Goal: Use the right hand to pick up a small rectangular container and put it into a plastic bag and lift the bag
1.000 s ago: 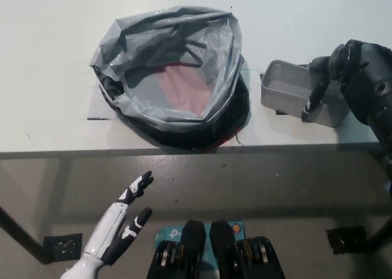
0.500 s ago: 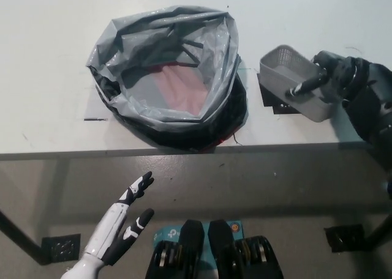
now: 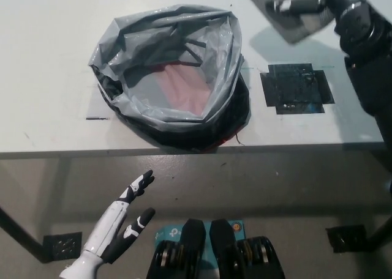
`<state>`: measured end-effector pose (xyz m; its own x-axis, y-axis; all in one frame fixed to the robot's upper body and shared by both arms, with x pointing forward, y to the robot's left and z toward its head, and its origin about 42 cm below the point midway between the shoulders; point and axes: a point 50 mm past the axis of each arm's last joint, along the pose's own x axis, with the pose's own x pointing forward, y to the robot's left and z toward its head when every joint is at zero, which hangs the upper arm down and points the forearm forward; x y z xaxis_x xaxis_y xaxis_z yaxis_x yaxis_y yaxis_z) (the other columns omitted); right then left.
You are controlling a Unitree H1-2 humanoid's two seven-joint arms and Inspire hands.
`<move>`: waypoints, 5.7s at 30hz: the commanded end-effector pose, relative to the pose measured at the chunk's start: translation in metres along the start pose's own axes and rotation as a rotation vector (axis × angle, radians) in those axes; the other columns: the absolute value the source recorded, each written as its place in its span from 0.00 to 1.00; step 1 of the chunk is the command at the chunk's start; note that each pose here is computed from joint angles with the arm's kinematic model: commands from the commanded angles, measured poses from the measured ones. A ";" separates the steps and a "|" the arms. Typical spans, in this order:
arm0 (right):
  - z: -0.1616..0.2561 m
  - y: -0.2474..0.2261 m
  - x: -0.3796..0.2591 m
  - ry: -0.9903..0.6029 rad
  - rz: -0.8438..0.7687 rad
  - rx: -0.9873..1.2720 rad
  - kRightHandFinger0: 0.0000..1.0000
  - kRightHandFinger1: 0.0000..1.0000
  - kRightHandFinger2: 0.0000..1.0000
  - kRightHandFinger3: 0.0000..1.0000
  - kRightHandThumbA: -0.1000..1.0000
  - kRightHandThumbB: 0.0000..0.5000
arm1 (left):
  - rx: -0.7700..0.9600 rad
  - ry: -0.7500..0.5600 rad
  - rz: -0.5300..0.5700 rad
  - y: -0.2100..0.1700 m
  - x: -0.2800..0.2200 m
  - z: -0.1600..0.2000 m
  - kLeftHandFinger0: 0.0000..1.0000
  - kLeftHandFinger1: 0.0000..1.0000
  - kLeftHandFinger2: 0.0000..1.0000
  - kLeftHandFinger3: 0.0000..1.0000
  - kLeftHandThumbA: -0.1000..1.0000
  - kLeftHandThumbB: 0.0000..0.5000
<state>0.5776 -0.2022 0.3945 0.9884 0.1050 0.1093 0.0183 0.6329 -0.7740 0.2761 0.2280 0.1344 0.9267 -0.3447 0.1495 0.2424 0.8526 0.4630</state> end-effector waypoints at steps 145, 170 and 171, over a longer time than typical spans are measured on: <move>0.056 0.076 -0.008 -0.181 0.033 -0.089 1.00 1.00 1.00 1.00 0.87 0.91 | 0.005 -0.047 -0.032 0.000 0.007 0.008 1.00 1.00 1.00 1.00 0.94 0.51; 0.032 0.107 -0.002 0.020 0.153 0.077 1.00 1.00 1.00 1.00 0.86 0.94 | 0.006 -0.047 -0.030 0.000 0.006 0.009 1.00 1.00 1.00 1.00 0.95 0.52; 0.031 0.108 -0.001 0.025 0.158 0.082 1.00 1.00 1.00 1.00 0.86 0.94 | 0.008 -0.047 -0.030 0.000 0.006 0.009 1.00 1.00 1.00 1.00 0.95 0.53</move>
<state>0.5663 -0.1229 0.2990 0.9803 0.1880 -0.0599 -0.1632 0.6022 -0.7815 0.2808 0.2227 0.1370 0.9111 -0.3902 0.1328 0.2886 0.8340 0.4704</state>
